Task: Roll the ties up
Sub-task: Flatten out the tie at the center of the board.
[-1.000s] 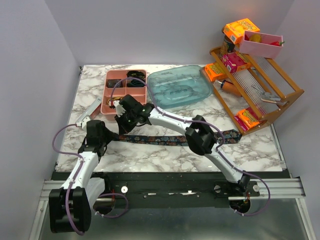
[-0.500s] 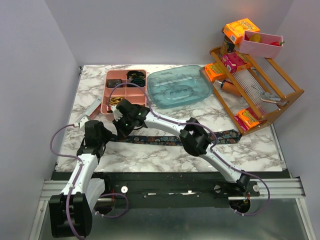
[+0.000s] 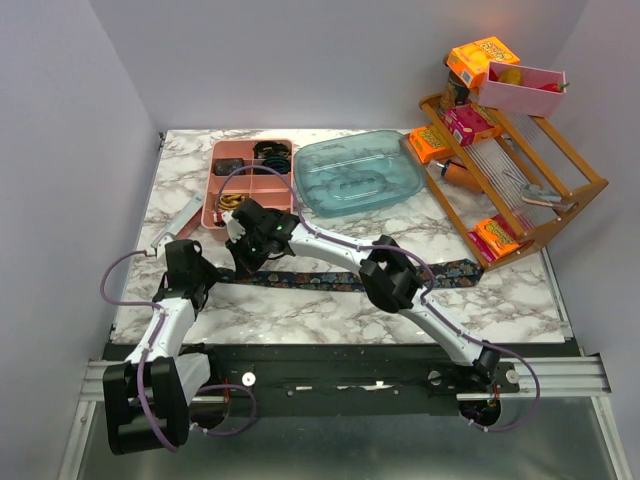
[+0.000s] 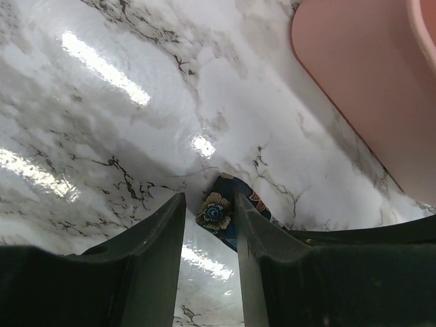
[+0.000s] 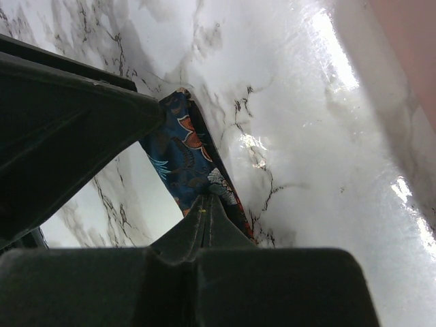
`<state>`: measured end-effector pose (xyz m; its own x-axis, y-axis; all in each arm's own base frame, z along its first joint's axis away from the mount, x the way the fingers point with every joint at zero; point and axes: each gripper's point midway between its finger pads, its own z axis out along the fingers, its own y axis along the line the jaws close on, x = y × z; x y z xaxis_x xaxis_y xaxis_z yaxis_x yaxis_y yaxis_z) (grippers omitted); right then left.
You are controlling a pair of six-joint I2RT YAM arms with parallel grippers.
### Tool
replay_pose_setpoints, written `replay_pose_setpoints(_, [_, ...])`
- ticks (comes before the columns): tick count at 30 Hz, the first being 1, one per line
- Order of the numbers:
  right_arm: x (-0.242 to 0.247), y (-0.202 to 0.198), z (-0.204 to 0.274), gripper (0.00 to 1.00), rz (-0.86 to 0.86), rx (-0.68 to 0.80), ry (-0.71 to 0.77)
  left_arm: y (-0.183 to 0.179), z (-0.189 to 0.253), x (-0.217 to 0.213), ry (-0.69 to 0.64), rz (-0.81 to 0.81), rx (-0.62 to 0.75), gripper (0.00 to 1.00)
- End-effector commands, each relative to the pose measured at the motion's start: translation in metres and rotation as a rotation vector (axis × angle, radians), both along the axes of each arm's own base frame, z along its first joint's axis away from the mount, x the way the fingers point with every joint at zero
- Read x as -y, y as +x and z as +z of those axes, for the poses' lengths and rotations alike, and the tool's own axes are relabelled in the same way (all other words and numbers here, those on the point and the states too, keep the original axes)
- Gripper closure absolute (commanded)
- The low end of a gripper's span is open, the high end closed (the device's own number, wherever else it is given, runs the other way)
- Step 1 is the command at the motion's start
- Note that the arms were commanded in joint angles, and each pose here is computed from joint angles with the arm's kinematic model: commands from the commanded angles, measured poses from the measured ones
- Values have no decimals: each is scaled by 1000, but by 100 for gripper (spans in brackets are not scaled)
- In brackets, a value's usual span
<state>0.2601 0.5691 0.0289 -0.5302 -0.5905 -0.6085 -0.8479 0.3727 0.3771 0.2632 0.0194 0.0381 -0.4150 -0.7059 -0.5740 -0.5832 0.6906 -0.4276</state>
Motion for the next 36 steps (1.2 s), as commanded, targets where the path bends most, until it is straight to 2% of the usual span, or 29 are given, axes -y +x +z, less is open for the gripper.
replay_pose_setpoints(1, [14,-8,-27,100,6,-10,-97,13,8,6,-15,-53,62,56])
replay_pose_setpoints(8, [13,-8,-27,99,9,-11,-96,12,17,13,-26,-88,121,56])
replay_pose_setpoints(20, [13,-8,-24,100,13,-7,-89,5,2,12,-20,-99,38,56])
replay_pose_setpoints(24, [13,-8,-24,100,13,-12,-91,6,1,13,-25,-111,29,58])
replay_pose_setpoints(28, [13,-9,-23,100,14,-11,-89,5,0,13,-24,-111,23,64])
replay_pose_setpoints(36, [13,-9,-22,100,19,-13,-85,12,1,14,-30,-121,15,64])
